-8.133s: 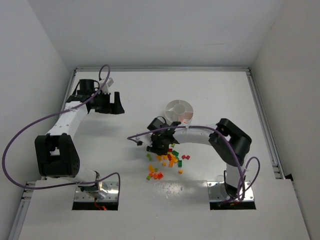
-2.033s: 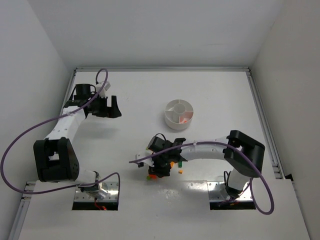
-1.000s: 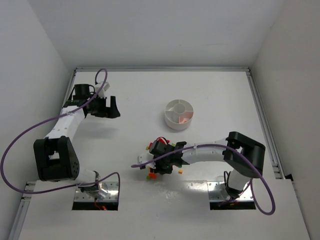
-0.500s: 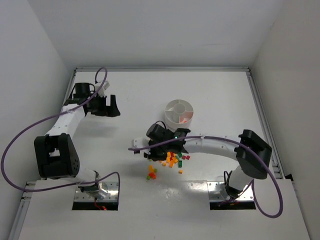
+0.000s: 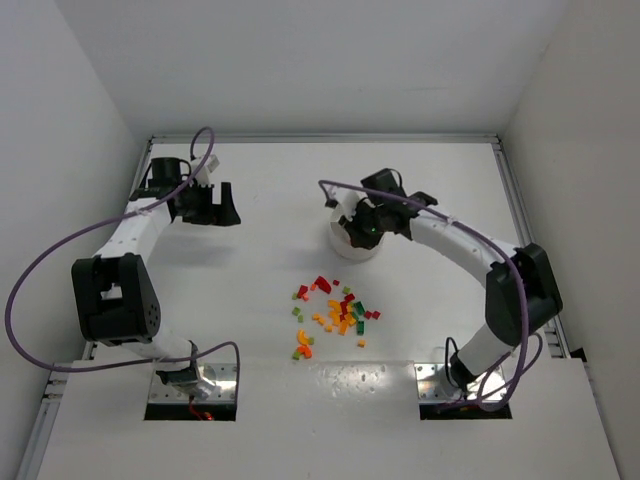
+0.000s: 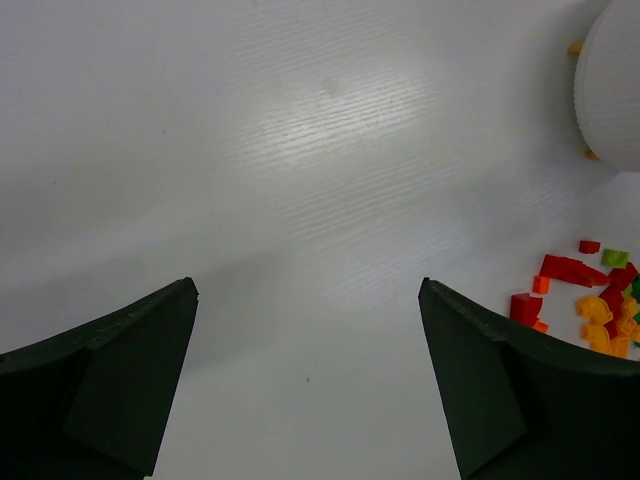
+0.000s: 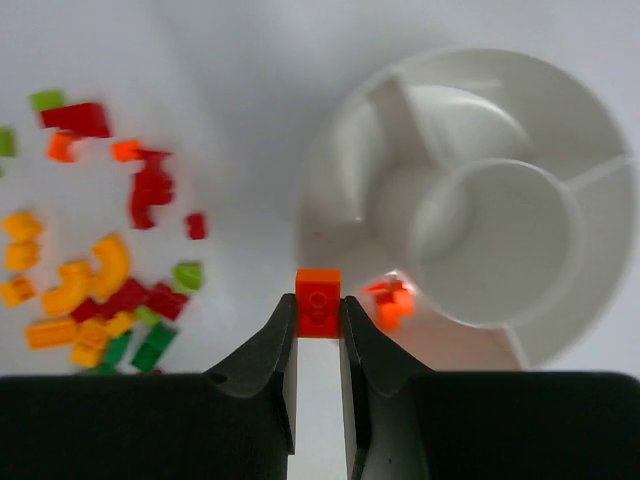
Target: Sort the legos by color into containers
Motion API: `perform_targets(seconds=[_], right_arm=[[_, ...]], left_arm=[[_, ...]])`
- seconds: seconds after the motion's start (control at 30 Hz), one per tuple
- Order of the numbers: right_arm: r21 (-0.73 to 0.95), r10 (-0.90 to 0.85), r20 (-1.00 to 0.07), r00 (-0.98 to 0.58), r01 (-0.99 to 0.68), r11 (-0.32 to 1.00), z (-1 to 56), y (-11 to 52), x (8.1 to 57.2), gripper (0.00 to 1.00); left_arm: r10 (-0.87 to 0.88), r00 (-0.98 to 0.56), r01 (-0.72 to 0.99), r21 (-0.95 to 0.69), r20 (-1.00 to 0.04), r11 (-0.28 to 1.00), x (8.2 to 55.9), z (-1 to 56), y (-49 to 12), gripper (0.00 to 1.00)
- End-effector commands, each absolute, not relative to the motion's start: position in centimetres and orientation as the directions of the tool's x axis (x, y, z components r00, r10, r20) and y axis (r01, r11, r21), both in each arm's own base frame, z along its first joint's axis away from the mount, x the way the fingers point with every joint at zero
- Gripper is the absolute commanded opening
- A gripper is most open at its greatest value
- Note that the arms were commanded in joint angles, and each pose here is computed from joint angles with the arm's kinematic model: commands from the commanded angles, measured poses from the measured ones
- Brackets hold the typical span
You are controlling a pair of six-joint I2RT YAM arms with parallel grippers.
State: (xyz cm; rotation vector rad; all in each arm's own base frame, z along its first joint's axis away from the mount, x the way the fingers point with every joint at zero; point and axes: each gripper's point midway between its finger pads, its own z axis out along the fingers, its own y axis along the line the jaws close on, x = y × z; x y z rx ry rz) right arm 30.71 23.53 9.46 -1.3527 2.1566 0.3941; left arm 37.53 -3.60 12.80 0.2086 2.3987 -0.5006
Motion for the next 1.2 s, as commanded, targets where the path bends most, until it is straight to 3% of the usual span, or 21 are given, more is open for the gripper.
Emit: perform_targets(seconds=[0.0,0.27,0.6,0.77,0.9,1.07,1.17], right_arm=[[-0.084,-0.706,-0.628,-0.328,-0.873,0.48,11.4,22.2,33.5,0.0],[-0.041,-0.698,-0.617,-0.363,-0.871,0.49,10.9,19.9,33.4,0.0],[-0.132,-0.722,-0.585,-0.37,-0.834,0.535,10.0,18.5,35.6,0.04],[-0.152,-0.721,-0.579,-0.38,-0.819,0.554,10.0,18.2,36.2,0.33],[-0.163,-0.728,-0.573,-0.375,-0.819,0.55,10.0,18.0,36.3,0.4],[-0.181,-0.74,-0.597,-0.309,-0.847,0.499,11.8,18.5,36.1,0.38],[-0.107,-0.721,-0.65,-0.243,-0.909,0.402,13.8,20.7,33.2,0.28]], left_arm=[[0.007,-0.732,0.285,-0.296,-0.681,0.912,38.7,14.6,-3.5,0.99],[0.007,-0.732,0.279,-0.29,-0.681,0.915,38.7,14.6,-3.4,0.99],[-0.002,-0.734,0.272,-0.297,-0.679,0.916,39.0,14.7,-3.4,0.99],[-0.002,-0.734,0.272,-0.297,-0.679,0.916,39.0,14.7,-3.4,0.99],[-0.003,-0.74,0.269,-0.3,-0.672,0.915,38.8,14.3,-3.4,0.99],[-0.003,-0.74,0.269,-0.3,-0.672,0.915,38.8,14.3,-3.4,0.99],[-0.003,-0.74,0.274,-0.306,-0.673,0.912,38.5,14.4,-3.6,0.99]])
